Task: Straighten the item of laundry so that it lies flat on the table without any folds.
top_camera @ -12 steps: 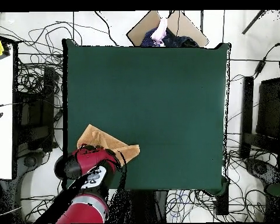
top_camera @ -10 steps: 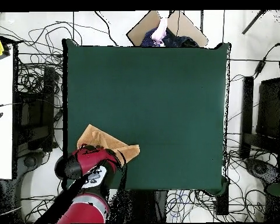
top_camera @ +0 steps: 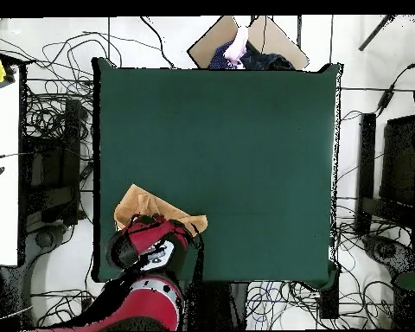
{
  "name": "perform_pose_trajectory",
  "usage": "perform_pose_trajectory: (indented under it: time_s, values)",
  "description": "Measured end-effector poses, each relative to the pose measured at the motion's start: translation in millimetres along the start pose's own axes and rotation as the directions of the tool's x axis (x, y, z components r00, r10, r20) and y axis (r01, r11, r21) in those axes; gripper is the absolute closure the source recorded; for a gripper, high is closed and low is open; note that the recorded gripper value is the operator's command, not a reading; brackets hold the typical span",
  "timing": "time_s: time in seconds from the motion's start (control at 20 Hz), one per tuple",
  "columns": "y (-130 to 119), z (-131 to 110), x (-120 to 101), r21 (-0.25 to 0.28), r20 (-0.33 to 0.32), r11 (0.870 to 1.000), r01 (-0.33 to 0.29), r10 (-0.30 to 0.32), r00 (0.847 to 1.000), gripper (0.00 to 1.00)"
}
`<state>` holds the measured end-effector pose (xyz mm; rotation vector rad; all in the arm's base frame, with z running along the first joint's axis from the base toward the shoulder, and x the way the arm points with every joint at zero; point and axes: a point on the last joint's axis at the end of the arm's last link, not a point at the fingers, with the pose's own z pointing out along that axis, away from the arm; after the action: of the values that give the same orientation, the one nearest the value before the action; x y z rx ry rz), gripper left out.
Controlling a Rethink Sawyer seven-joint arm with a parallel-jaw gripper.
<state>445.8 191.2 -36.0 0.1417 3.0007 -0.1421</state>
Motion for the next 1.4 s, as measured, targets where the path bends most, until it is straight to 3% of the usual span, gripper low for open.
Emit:
perform_pose_trajectory:
  time_s: [0.8,1.25,1.3,1.4]
  values:
    - [-1.7,-122.4,-51.2,0.002,0.061,0.999,-0.032,0.032,0.998,1.00]
    - [6.1,-135.5,-52.5,-0.010,0.083,1.000,-0.024,0.024,0.996,1.00]
    - [10.9,-134.0,-48.2,-0.010,0.079,1.000,-0.012,0.013,0.997,0.00]
    - [12.3,-133.3,-46.9,-0.010,0.076,1.000,-0.011,0.011,0.997,0.00]
